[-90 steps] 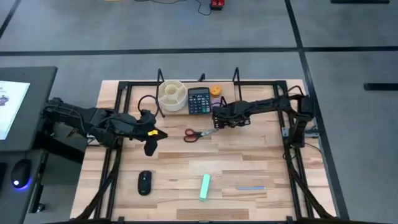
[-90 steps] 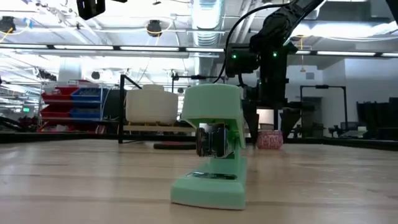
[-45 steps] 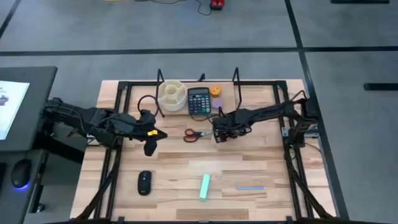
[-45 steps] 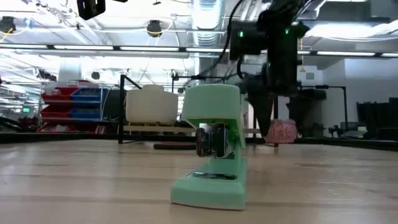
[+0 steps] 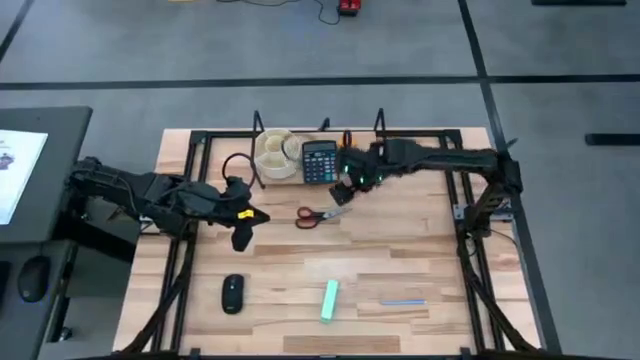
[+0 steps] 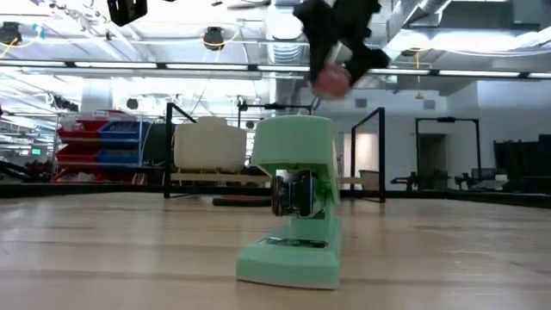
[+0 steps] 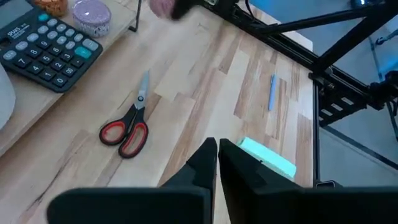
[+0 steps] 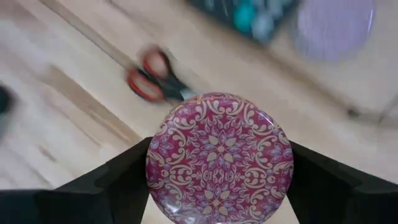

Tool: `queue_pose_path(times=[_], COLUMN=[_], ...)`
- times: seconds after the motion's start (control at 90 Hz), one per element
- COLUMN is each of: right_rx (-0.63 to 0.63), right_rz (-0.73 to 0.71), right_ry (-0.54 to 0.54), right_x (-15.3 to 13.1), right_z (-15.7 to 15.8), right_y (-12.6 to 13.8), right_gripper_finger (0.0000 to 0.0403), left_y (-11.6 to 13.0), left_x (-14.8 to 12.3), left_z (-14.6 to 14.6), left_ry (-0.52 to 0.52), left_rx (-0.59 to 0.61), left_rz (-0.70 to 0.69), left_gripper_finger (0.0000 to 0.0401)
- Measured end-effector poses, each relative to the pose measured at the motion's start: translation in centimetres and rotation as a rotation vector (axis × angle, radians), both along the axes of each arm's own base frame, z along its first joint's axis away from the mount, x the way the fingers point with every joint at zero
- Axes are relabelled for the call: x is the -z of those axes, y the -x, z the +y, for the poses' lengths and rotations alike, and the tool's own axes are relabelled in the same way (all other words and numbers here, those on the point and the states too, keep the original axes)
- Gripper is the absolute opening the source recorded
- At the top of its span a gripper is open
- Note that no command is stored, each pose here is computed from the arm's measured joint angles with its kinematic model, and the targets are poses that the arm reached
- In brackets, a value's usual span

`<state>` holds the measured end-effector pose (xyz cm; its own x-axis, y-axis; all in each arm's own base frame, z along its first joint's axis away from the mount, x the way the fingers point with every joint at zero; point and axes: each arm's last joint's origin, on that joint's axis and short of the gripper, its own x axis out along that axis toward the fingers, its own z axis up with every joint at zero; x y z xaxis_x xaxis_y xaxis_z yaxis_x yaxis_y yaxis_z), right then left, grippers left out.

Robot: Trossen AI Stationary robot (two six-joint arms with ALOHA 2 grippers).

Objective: Stock shelves
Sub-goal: Put the pink scented candle on the shelf

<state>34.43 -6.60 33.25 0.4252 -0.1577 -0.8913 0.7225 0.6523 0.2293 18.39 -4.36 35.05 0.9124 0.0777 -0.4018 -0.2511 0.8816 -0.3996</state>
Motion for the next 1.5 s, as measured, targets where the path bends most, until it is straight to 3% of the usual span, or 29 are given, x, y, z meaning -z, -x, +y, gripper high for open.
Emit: queue_pose_path(times=[0.333,0.622,0.867,1.1,1.289,1.5], right_rx=[-0.236,-0.476,-0.635,-0.706,-0.693,-0.732], right_rz=[0.085,0.214,0.325,0.412,0.474,0.527], right_ry=[0.206,0.283,0.242,0.21,0.252,0.219], right_x=[-1.7,0.5,4.7,8.2,9.3,10.2], right_z=[-8.5,-13.4,-14.9,-15.7,-16.4,-16.9], right_y=[3.1,4.1,2.4,1.0,0.6,1.1], right_gripper_finger=[0.0291,0.0291,0.0291,0.0291,0.0291,0.0291], left_y=[0.0,0.0,0.0,-0.1,-0.1,-0.2], left_x=[0.0,0.0,0.0,-0.1,-0.1,-0.1], left_z=[0.0,0.0,0.2,0.7,0.7,0.7], left_ry=[0.004,0.003,0.009,0.014,0.016,0.017], left_rx=[-0.002,-0.013,-0.038,-0.083,-0.088,-0.086], left_rz=[0.0,-0.005,-0.009,-0.014,-0.017,-0.017], left_gripper_finger=[0.0,0.0,0.0,0.0,0.0,0.0])
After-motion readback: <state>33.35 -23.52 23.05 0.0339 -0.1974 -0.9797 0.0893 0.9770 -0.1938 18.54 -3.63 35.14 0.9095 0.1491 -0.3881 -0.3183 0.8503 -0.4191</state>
